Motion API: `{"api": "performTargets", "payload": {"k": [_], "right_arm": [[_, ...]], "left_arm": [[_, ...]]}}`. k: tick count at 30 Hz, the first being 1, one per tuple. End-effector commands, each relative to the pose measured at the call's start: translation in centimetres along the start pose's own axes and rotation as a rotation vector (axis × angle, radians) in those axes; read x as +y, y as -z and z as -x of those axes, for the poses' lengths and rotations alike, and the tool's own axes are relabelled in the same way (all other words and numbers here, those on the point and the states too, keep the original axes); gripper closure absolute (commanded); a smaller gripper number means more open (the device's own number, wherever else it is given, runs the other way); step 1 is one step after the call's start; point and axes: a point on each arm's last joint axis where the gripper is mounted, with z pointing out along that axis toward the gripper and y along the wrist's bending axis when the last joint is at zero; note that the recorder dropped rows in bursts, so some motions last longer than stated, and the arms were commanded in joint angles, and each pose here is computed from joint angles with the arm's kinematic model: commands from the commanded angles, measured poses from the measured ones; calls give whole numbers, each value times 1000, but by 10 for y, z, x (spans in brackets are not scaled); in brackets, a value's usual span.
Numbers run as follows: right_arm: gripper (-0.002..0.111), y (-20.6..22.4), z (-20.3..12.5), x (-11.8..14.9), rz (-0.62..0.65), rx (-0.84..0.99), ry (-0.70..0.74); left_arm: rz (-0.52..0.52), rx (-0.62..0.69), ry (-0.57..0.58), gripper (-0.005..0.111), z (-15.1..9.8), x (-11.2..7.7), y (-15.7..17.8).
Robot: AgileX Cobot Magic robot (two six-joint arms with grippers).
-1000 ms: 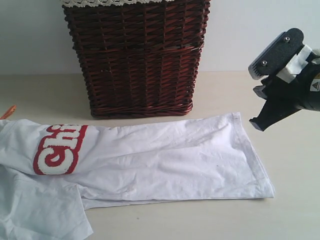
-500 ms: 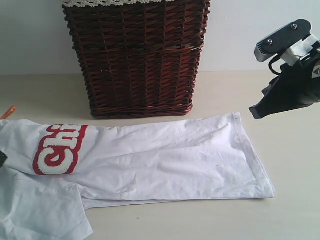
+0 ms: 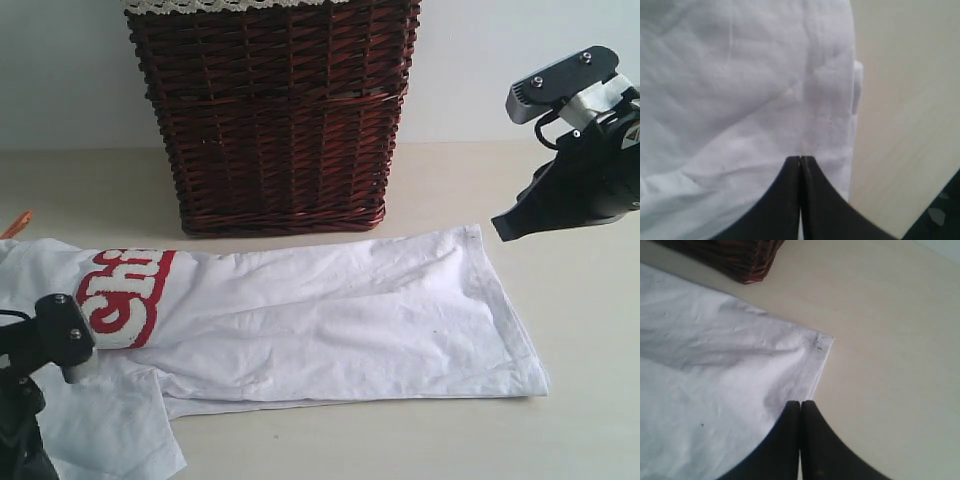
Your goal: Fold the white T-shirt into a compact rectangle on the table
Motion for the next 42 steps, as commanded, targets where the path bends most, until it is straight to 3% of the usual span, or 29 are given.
{"api": "performTargets", "payload": {"k": [1, 10, 19, 27, 31, 34, 37, 42], "right_arm": [[108, 1, 4, -2, -5, -23, 1], [108, 1, 5, -2, -5, -30, 8], [108, 1, 5, -2, -5, -30, 7], [108, -7, -1, 2, 38, 21, -6], [108, -29, -10, 5, 76, 122, -22], [108, -47, -14, 7, 126, 238, -24], [108, -63, -17, 9, 174, 343, -34], [108, -89, -25, 10, 187, 389, -58]], "left_arm": [[7, 68, 11, 107, 4, 0, -20], [-133, 288, -68, 107, 2, -19, -51], [-196, 365, -98, 107, -2, -31, -50], [-216, 265, -123, 107, 21, -31, -33], [-129, 122, -146, 107, 41, -26, -5], [32, -57, -28, 107, 50, -7, 13], [180, -194, 207, 107, 48, 26, 25], [321, -277, 572, 107, 24, 80, 29]]}}
